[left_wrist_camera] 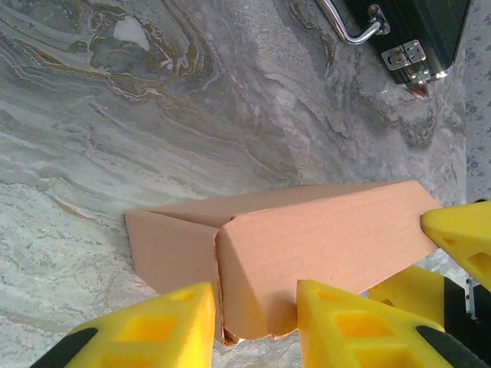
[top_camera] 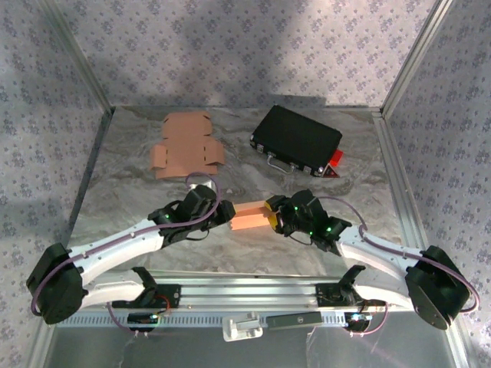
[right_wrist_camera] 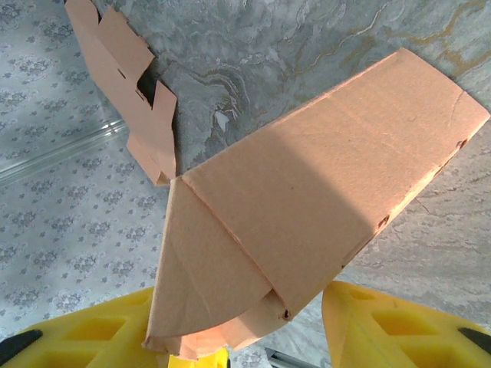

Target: Fold the paper box

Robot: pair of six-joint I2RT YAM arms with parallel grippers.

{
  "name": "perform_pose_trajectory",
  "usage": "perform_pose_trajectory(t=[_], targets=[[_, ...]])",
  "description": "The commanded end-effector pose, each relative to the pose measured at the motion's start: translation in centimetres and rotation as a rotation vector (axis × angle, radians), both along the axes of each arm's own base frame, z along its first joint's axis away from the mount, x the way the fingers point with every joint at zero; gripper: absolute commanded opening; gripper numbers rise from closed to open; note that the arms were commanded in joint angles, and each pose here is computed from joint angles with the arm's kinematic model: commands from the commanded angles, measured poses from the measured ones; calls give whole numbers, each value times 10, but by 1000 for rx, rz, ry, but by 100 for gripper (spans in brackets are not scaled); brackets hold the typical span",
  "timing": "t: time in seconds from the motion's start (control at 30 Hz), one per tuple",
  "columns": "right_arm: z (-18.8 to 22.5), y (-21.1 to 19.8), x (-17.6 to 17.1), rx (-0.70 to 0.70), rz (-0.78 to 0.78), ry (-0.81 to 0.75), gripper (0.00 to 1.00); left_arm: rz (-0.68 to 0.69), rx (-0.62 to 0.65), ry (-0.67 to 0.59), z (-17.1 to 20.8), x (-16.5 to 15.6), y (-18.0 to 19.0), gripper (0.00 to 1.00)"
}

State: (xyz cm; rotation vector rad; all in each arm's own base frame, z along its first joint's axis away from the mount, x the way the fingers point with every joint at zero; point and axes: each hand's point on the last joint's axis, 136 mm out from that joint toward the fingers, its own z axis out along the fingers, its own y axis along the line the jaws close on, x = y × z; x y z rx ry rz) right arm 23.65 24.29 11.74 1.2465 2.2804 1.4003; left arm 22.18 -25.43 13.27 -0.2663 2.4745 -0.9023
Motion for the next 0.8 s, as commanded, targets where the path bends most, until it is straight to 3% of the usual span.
perform_pose_trajectory(t=[0.0,0.77], targets=[[-7,-4,-1,-38,-2,8,53,13,8,23,-7,-3,6,32],[-9,-12,-3,-58,-23,12,46,35,49,47,-27,-10,14,19]])
